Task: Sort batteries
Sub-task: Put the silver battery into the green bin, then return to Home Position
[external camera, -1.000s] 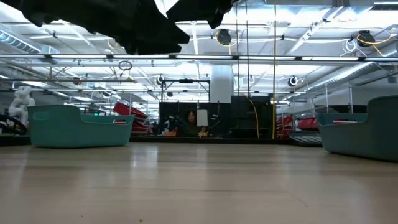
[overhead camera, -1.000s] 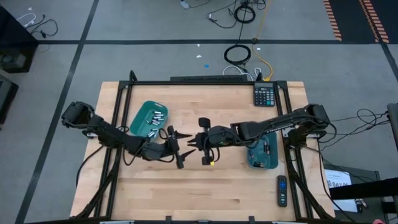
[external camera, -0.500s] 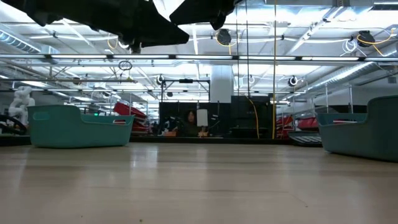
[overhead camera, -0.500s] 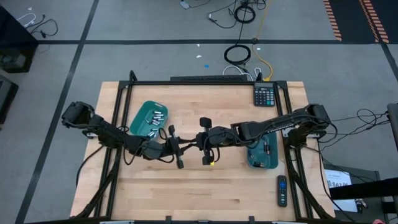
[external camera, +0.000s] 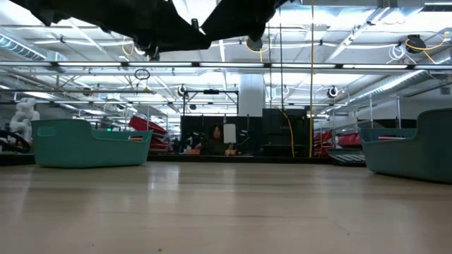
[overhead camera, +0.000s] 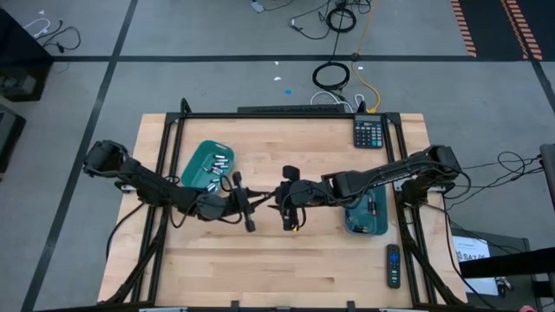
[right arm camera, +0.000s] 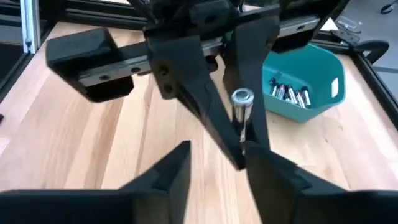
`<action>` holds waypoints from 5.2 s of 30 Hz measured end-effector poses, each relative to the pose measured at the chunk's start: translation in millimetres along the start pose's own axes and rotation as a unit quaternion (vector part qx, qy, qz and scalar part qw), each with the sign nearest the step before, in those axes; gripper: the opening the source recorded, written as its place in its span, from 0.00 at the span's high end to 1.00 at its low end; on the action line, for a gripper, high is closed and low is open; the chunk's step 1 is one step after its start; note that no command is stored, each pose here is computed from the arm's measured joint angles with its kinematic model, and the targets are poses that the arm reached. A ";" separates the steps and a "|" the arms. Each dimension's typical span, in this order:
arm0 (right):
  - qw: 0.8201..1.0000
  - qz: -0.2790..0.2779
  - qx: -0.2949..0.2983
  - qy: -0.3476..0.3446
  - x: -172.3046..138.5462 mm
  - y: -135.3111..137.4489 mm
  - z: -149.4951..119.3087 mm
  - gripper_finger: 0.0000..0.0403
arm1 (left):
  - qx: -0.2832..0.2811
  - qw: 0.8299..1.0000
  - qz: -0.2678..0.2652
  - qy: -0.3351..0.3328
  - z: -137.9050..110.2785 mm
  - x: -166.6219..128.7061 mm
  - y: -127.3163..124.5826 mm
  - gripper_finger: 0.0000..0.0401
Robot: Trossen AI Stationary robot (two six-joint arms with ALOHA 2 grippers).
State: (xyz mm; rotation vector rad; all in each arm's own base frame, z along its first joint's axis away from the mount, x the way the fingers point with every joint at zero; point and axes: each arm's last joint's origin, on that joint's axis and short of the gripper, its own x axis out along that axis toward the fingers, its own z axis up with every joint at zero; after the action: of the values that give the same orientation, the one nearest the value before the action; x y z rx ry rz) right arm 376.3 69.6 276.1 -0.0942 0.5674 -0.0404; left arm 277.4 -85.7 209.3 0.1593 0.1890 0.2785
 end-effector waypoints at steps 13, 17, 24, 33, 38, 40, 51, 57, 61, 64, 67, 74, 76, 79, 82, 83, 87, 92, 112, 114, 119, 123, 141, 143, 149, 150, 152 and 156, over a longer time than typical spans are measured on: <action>0.987 -0.085 -0.003 0.140 -21.8 7.4 -26.3 0.57 | -0.058 0.974 0.055 0.211 -11.8 -52.3 43.4 0.91; 0.979 -0.133 -0.001 0.153 -18.5 12.5 -51.0 0.58 | -0.098 0.947 0.134 0.275 -22.0 -75.0 63.9 0.86; 0.977 -0.141 0.044 0.155 -4.1 14.1 -107.5 0.59 | -0.096 0.918 0.239 0.302 -32.9 -93.9 79.7 0.77; 0.978 -0.139 0.063 0.139 -14.5 18.4 -111.8 0.59 | -0.060 0.920 0.236 0.307 -32.8 -94.5 80.3 0.55; 0.982 -0.172 0.019 0.075 -44.9 16.8 -89.1 0.59 | -0.039 0.936 0.218 0.275 -12.5 -91.8 76.1 0.50; 0.982 -0.182 0.005 0.041 -65.1 12.8 -76.5 0.60 | -0.031 0.947 0.206 0.246 -0.7 -93.8 73.1 0.50; 0.978 -0.132 0.049 -0.154 -133.0 -45.1 -101.4 0.78 | -0.043 0.975 0.142 0.165 16.7 -110.8 78.6 0.51; 0.955 -0.137 0.076 -0.251 -151.1 -69.3 -125.7 0.89 | -0.084 0.979 0.132 0.130 0.6 -122.0 86.8 0.51; 0.949 -0.151 0.079 -0.264 -158.8 -83.3 -135.3 0.95 | -0.120 0.980 0.124 0.094 -8.5 -129.0 92.3 0.51; 0.946 -0.142 0.082 -0.279 -164.1 -91.7 -139.7 0.99 | -0.139 0.980 0.121 0.077 -14.1 -133.1 95.7 0.51; 0.942 -0.150 0.089 -0.288 -169.0 -98.1 -145.4 0.99 | -0.146 0.980 0.117 0.061 -18.5 -135.2 97.3 0.51; 0.923 -0.170 0.093 -0.332 -176.9 -101.8 -167.8 1.00 | -0.143 0.981 0.124 0.051 -22.2 -139.2 101.0 0.51; 0.918 -0.174 0.098 -0.343 -177.3 -102.1 -178.0 1.00 | -0.137 0.982 0.125 0.048 -21.4 -140.5 102.3 0.51; 0.911 -0.186 0.117 -0.349 -177.8 -104.1 -189.6 1.00 | -0.130 0.983 0.124 0.044 -20.3 -142.5 104.1 0.51; 0.909 -0.187 0.123 -0.350 -177.6 -105.1 -196.0 1.00 | -0.124 0.984 0.123 0.040 -19.6 -143.9 105.3 0.51; 0.910 -0.185 0.121 -0.352 -177.7 -105.2 -197.4 1.00 | -0.125 0.984 0.123 0.038 -20.0 -143.6 105.1 0.51; 0.908 -0.193 0.117 -0.353 -178.7 -106.8 -200.7 1.00 | -0.128 0.986 0.108 0.021 -31.8 -140.1 101.0 0.51; 0.912 -0.174 0.102 -0.358 -179.2 -106.9 -204.1 1.00 | -0.135 0.986 0.100 0.012 -47.6 -138.6 98.7 0.51; 0.913 -0.186 0.100 -0.350 -171.8 -106.5 -228.2 1.00 | -0.166 0.982 0.086 -0.015 -82.8 -147.1 104.0 0.51; 0.910 -0.194 0.113 -0.349 -171.7 -107.2 -228.5 1.00 | -0.170 0.982 0.079 -0.019 -86.4 -147.4 103.8 0.51; 0.892 -0.255 0.164 -0.336 -171.7 -111.0 -232.0 1.00 | -0.165 0.984 0.063 -0.027 -89.0 -148.0 103.4 0.51; 0.892 -0.289 0.178 -0.299 -168.2 -112.3 -238.3 1.00 | -0.157 0.985 0.059 -0.027 -88.8 -148.1 103.3 0.51; 0.875 -0.254 0.284 -0.300 -164.6 -111.7 -243.4 1.00 | -0.181 0.980 0.075 -0.031 -89.1 -148.0 104.2 0.51; 0.875 -0.254 0.284 -0.300 -164.6 -111.7 -243.4 1.00 | -0.173 0.982 0.076 -0.030 -89.1 -148.0 104.2 0.51; 0.874 -0.255 0.284 -0.300 -164.8 -111.7 -243.3 1.00 | -0.166 0.983 0.076 -0.030 -89.1 -148.1 104.2 0.51; 0.875 -0.255 0.284 -0.300 -164.8 -111.7 -243.3 1.00 | -0.166 0.983 0.076 -0.030 -89.1 -148.0 104.2 0.51; 0.874 -0.255 0.284 -0.300 -164.8 -111.7 -243.3 1.00 | -0.167 0.983 0.076 -0.030 -89.0 -148.1 104.1 0.51; 0.874 -0.255 0.284 -0.300 -164.9 -111.7 -243.4 1.00 | -0.167 0.983 0.076 -0.030 -89.1 -148.1 104.2 0.51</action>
State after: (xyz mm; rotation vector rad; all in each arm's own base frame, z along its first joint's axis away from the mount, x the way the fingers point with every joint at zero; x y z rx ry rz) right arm 105.0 -49.9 171.3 0.3155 -0.1241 -0.6707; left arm 92.5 -17.8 165.9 -0.1509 0.0688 0.4523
